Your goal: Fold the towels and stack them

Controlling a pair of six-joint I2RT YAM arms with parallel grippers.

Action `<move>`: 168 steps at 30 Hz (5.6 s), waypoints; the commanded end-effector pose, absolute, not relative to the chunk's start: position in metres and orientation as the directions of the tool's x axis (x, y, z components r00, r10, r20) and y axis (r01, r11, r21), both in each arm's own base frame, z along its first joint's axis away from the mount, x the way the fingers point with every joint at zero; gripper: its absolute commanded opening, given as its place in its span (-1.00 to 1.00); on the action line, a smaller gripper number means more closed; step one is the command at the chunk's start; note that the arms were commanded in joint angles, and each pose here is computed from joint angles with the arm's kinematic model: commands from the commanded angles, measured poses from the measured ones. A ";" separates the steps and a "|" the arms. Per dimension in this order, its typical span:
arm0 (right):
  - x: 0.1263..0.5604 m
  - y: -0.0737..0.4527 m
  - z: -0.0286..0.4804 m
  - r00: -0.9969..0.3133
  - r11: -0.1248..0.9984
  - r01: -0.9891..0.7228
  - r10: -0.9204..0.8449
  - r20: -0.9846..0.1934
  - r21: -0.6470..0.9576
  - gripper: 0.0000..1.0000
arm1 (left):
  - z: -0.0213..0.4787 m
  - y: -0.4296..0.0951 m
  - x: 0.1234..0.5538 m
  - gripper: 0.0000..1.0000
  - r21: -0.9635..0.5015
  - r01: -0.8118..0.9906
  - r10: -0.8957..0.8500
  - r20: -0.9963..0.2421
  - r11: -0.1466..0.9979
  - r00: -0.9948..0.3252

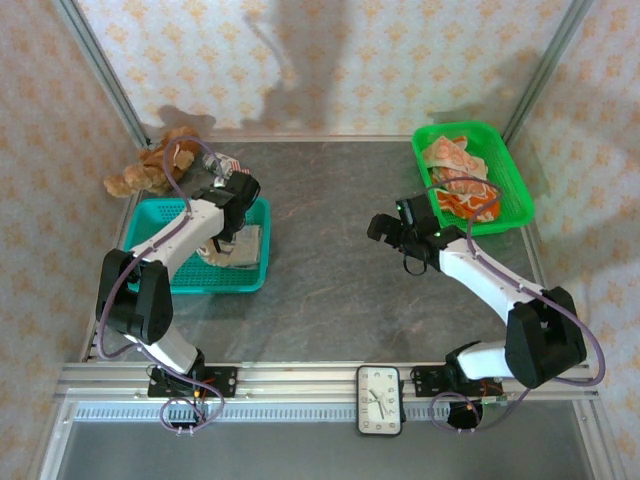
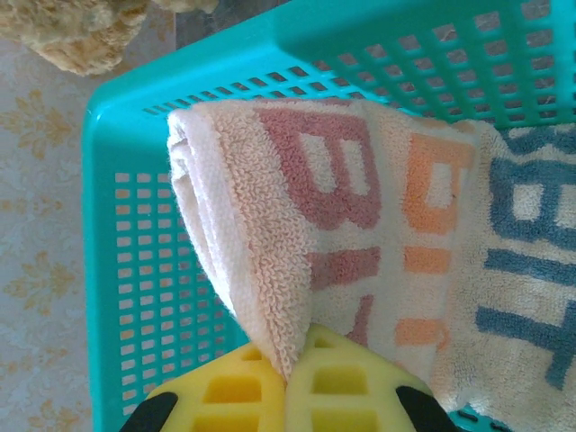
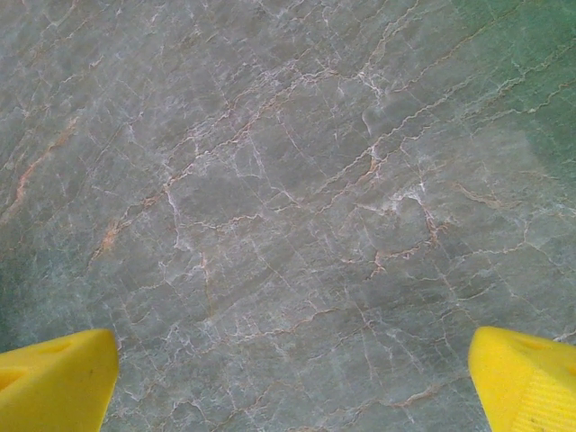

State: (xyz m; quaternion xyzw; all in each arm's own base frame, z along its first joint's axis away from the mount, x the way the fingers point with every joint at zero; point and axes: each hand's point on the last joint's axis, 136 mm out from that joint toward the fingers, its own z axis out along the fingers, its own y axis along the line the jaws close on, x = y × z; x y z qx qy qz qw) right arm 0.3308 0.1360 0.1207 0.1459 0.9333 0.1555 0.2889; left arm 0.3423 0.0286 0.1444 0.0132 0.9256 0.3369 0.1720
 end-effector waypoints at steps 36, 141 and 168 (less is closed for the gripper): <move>0.341 0.132 0.132 -0.775 0.925 0.188 0.346 -0.529 0.329 0.99 | 0.169 0.043 0.340 0.02 0.687 -0.142 0.092 -0.293 0.713 -0.952; 0.339 0.195 0.419 -0.560 0.867 -0.227 0.257 -0.788 0.444 -1.00 | 0.217 -0.088 0.380 1.00 -0.177 -0.132 -0.208 -0.531 0.975 -0.822; 0.408 0.228 0.349 -0.672 0.905 -0.173 0.179 -0.719 0.388 -1.00 | 0.217 -0.080 0.365 1.00 -0.156 -0.142 -0.205 -0.535 0.977 -0.820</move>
